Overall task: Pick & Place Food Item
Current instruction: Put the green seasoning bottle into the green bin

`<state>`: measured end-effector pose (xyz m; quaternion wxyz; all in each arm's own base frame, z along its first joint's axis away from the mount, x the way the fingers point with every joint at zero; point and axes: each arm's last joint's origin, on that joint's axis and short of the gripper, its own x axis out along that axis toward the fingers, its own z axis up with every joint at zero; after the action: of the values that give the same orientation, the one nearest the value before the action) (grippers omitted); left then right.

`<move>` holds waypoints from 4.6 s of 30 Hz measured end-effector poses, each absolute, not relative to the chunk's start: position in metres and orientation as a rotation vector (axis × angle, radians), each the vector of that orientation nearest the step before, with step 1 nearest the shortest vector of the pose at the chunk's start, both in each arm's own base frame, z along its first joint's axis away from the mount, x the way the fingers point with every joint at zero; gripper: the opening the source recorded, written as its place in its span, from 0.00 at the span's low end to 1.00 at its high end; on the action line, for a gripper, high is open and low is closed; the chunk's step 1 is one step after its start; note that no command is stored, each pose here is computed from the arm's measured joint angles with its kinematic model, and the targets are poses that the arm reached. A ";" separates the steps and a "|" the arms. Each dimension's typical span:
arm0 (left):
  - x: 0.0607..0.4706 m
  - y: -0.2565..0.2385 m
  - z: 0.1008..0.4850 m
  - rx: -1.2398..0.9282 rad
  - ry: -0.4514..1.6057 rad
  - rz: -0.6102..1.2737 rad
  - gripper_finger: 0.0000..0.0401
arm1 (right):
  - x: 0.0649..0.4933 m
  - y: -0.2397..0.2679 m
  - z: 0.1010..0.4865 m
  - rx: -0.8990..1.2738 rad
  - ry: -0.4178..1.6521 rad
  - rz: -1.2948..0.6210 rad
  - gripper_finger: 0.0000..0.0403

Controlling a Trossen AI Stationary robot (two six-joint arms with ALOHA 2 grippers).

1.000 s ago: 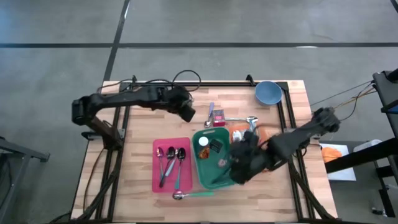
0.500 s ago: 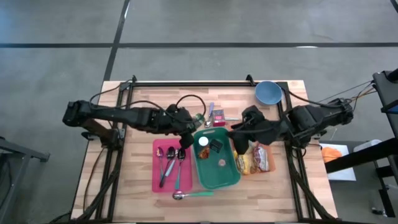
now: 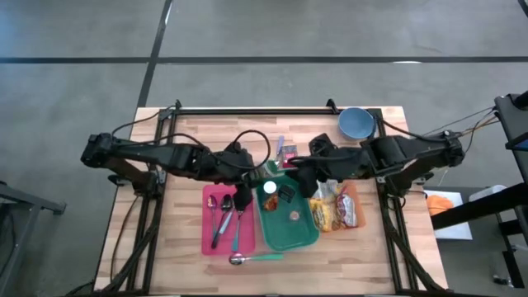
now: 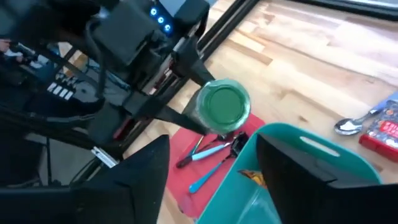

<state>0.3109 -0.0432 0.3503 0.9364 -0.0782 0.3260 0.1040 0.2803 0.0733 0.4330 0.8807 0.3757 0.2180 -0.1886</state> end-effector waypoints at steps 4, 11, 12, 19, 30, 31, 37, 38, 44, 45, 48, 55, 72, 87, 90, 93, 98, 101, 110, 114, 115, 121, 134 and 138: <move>0.311 -0.046 0.358 -0.174 0.659 0.141 0.46 | 0.289 0.075 0.428 0.768 0.470 -0.382 0.71; 0.311 -0.050 0.373 -0.268 0.650 -0.028 0.46 | 0.304 0.083 0.434 0.658 0.452 -0.149 0.98; 0.311 -0.051 0.376 -0.284 0.648 -0.058 0.46 | 0.307 0.084 0.436 0.636 0.429 -0.106 0.98; 0.309 -0.054 0.390 -0.338 0.630 -0.169 0.46 | 0.308 0.084 0.443 0.592 0.372 -0.080 0.96; 0.309 -0.055 0.393 -0.386 0.624 -0.193 0.46 | 0.313 0.086 0.438 0.583 0.400 -0.050 0.96; 0.309 -0.055 0.393 -0.386 0.624 -0.193 0.46 | 0.313 0.086 0.438 0.584 0.404 -0.043 0.96; 0.310 -0.056 0.396 -0.421 0.606 -0.234 0.46 | 0.312 0.084 0.434 0.577 0.442 -0.049 0.96; 0.311 -0.056 0.397 -0.424 0.601 -0.243 0.46 | 0.312 0.084 0.434 0.576 0.449 -0.053 0.96; 0.311 -0.056 0.398 -0.451 0.593 -0.266 0.46 | 0.318 0.080 0.429 0.583 0.471 -0.046 0.96; 0.311 -0.056 0.398 -0.452 0.594 -0.267 0.46 | 0.320 0.079 0.427 0.585 0.474 -0.046 0.96; 0.311 -0.056 0.398 -0.460 0.596 -0.262 0.46 | 0.323 0.078 0.425 0.592 0.495 -0.024 0.96; 0.311 -0.054 0.398 -0.489 0.605 -0.271 0.46 | 0.325 0.080 0.423 0.584 0.503 -0.014 0.95; 0.312 -0.054 0.397 -0.498 0.612 -0.283 0.46 | 0.327 0.081 0.426 0.576 0.478 0.025 0.49; 0.313 -0.050 0.397 -0.502 0.607 -0.274 0.84 | 0.327 0.081 0.427 0.597 0.473 0.025 0.49; 0.313 -0.050 0.397 -0.516 0.610 -0.270 0.93 | 0.327 0.081 0.426 0.597 0.476 0.024 0.49; 0.313 -0.050 0.397 -0.518 0.617 -0.266 0.98 | 0.326 0.081 0.424 0.591 0.503 0.013 0.49; 0.301 -0.042 0.397 -0.529 0.672 -0.227 0.96 | 0.322 0.080 0.417 0.590 0.583 -0.025 0.49; 0.288 -0.033 0.401 -0.545 0.701 -0.193 0.94 | 0.319 0.079 0.412 0.578 0.634 -0.054 0.49; 0.258 -0.024 0.412 -0.531 0.713 -0.075 0.93 | 0.309 0.074 0.383 0.514 0.873 -0.239 0.49; 0.252 -0.023 0.412 -0.541 0.733 -0.038 0.93 | 0.315 0.076 0.361 0.488 0.963 -0.279 0.49; 0.251 -0.023 0.411 -0.540 0.743 -0.030 0.93 | 0.317 0.077 0.357 0.480 0.983 -0.283 0.49; 0.249 -0.022 0.410 -0.535 0.758 -0.006 0.93 | 0.338 0.084 0.323 0.403 1.111 -0.276 0.49; 0.244 -0.022 0.405 -0.544 0.823 0.019 0.93 | 0.363 0.088 0.276 0.197 1.223 -0.337 0.49; 0.243 -0.022 0.405 -0.543 0.829 0.024 0.93 | 0.366 0.088 0.271 0.174 1.226 -0.338 0.49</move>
<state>0.2432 -0.0216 0.4049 0.8797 -0.2603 0.3979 0.0115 0.3662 0.0883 0.2712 0.8011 0.0811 0.5717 -0.1577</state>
